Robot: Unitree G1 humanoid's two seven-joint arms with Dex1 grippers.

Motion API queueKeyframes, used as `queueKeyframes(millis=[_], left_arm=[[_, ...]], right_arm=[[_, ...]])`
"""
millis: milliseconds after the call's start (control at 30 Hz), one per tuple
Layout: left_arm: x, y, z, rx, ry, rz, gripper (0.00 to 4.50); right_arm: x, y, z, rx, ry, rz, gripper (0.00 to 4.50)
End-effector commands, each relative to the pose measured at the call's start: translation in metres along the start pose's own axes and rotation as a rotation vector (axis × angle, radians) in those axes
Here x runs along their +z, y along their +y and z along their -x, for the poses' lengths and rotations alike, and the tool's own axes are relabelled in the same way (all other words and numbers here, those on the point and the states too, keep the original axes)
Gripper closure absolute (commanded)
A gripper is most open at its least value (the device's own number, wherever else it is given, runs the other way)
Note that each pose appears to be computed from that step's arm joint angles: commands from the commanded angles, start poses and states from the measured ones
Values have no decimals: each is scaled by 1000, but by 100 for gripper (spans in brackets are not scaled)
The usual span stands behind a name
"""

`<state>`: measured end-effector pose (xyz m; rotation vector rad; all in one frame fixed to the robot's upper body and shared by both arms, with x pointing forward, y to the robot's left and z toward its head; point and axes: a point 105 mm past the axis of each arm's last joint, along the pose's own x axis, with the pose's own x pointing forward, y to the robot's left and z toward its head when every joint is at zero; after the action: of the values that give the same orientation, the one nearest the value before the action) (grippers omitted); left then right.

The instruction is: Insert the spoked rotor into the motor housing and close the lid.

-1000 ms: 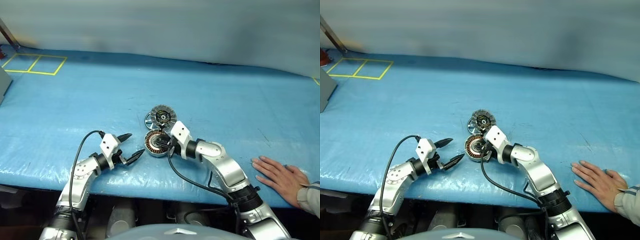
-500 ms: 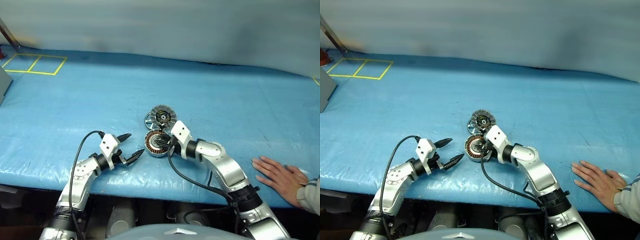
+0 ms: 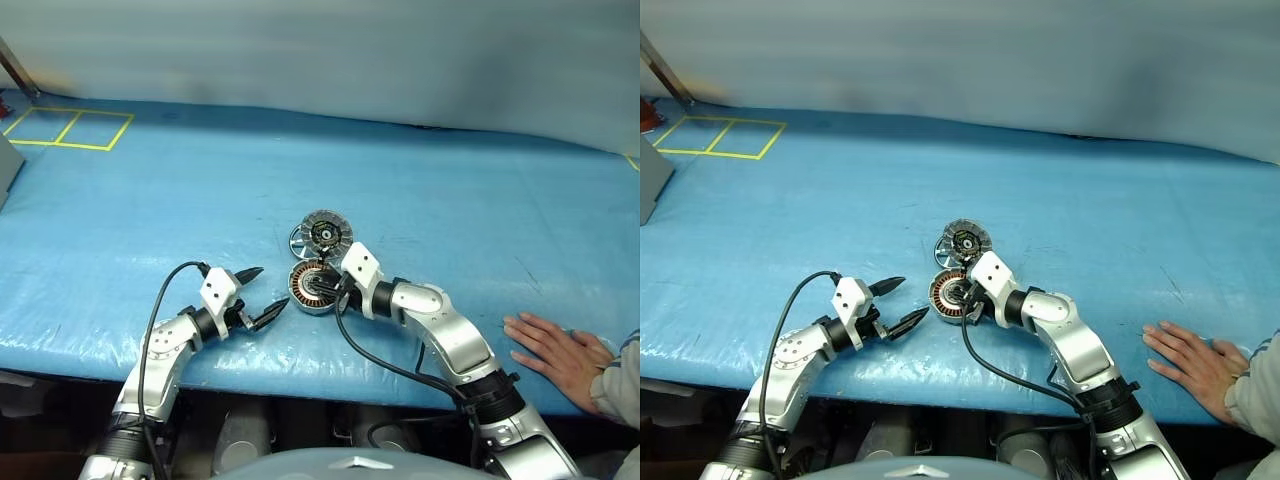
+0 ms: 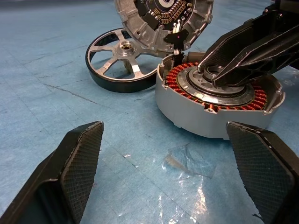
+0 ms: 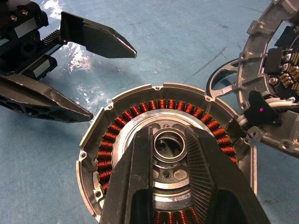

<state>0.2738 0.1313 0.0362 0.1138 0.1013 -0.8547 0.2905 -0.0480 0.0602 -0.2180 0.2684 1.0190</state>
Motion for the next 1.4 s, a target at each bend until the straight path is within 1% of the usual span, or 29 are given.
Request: queueKeyframes(millis=[33, 933, 1133, 1233, 1300, 1333, 1400], left_arm=[[8, 0, -1, -2, -22, -34, 0], [7, 1, -2, 1, -23, -33, 0], [6, 1, -2, 5, -24, -31, 0], [6, 1, -2, 7, -25, -31, 0], [6, 1, -1, 9, -25, -32, 0], [6, 1, -1, 9, -25, -32, 0], [6, 1, -1, 10, -25, -32, 0]], right_arm=[[9, 3, 0, 12, -28, 23, 385], [8, 4, 0, 25, -18, 24, 385], [9, -1, -1, -1, -20, 35, 385], [9, 1, -1, 17, -19, 27, 385], [8, 3, -1, 25, -15, 24, 309], [7, 3, -1, 27, -13, 24, 284], [7, 3, -1, 27, -14, 28, 218]])
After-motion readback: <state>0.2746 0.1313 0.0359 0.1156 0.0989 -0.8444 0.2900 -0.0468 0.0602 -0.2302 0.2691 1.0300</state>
